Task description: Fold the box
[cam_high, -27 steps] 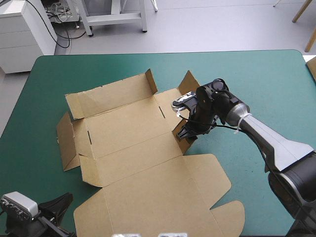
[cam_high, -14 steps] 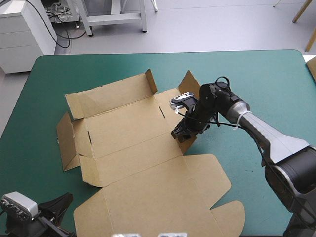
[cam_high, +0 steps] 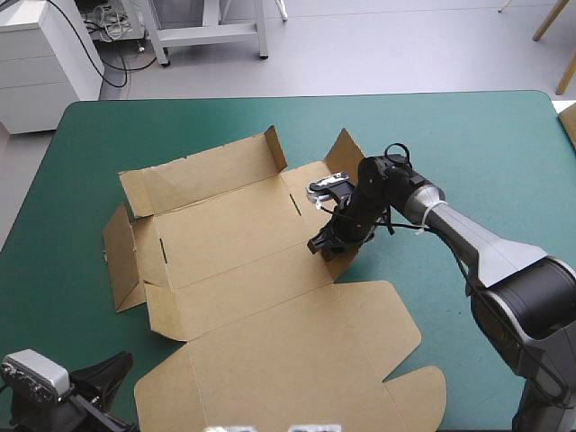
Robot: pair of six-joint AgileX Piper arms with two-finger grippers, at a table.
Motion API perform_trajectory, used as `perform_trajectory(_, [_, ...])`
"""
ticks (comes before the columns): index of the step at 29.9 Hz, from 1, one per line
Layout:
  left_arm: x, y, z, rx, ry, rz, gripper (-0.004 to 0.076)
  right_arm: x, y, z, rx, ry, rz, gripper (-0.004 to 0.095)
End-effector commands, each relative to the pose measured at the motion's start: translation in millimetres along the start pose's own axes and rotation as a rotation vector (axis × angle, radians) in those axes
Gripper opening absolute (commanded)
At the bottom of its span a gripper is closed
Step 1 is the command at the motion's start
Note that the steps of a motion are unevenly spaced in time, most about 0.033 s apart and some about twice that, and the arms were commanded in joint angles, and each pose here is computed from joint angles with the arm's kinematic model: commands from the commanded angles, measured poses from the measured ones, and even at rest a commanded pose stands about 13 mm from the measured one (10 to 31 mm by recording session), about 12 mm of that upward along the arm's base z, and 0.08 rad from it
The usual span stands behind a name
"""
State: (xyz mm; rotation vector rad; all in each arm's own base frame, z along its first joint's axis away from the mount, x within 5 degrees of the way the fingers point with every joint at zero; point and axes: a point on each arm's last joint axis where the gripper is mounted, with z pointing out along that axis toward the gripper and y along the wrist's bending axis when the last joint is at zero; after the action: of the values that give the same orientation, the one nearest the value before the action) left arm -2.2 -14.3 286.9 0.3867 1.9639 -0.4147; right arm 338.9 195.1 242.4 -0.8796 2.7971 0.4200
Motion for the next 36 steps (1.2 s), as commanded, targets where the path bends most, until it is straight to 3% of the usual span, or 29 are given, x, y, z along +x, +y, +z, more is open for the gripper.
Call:
perform_trajectory(1, [-12,-2,-2,0.018,-0.076,-0.01,-0.0008,-4,5,-25,-0.009,-0.091,-0.009,0.0383])
perform_trajectory(6, [-12,-2,-2,0.018,-0.076,-0.01,-0.0008,-4,5,-23,-0.017,-0.081,-0.004,0.0259])
perform_trajectory(10, [-12,-2,-2,0.018,-0.076,-0.01,-0.0008,-3,5,-23,-0.016,-0.07,-0.008,-0.002])
perform_trajectory(14, [-12,-2,-2,0.018,-0.076,-0.01,-0.0008,-4,1,-25,0.032,-0.061,-0.063,-0.0021])
perform_trajectory(24, [-12,-2,-2,0.018,-0.076,-0.01,-0.0008,-11,-25,-60,0.338,0.01,-0.312,-0.0022])
perform_trajectory(36, [-12,-2,-2,0.018,-0.076,-0.01,-0.0008,-34,-53,-65,0.373,0.02,-0.591,-0.0022])
